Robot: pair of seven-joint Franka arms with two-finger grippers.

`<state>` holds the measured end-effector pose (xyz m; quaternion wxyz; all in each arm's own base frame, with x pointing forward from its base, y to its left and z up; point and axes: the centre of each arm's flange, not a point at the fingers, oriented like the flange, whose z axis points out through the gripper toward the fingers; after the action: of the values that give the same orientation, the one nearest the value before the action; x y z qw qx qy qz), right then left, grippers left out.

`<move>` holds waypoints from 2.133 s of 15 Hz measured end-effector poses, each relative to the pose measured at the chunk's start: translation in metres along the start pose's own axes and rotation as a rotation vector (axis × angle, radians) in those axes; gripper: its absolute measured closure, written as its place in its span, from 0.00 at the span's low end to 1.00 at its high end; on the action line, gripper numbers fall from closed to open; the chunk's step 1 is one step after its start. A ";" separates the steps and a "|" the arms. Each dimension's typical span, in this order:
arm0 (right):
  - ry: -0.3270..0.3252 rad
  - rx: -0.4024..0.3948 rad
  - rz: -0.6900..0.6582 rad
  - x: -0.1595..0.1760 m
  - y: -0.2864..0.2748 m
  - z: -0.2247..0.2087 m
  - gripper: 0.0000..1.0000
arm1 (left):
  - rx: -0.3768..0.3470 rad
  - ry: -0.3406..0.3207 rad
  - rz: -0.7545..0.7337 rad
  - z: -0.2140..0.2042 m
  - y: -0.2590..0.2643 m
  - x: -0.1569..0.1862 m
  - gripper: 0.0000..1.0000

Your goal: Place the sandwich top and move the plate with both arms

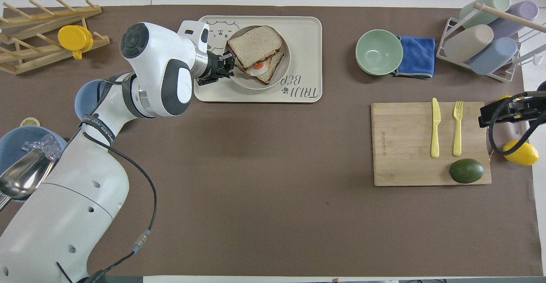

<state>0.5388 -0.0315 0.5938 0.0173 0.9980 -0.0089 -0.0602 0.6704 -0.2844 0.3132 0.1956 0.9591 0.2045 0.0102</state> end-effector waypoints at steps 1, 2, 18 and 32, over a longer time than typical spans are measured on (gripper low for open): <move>0.000 0.000 0.000 0.000 0.000 0.000 0.00 | 0.007 0.005 0.007 -0.002 -0.001 0.001 0.87; 0.000 0.000 -0.001 0.000 0.000 0.000 0.00 | 0.018 0.007 0.016 -0.003 -0.001 0.001 0.78; 0.001 0.000 -0.001 0.000 0.000 0.000 0.00 | 0.279 0.021 0.261 -0.311 -0.090 0.011 0.00; 0.001 0.000 -0.001 0.000 0.000 0.000 0.00 | 0.367 -0.082 0.455 -0.395 -0.135 -0.043 0.00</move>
<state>0.5386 -0.0310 0.5941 0.0174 0.9980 -0.0085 -0.0599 0.5389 -0.0414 0.6294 0.0196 0.9992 -0.0256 -0.0219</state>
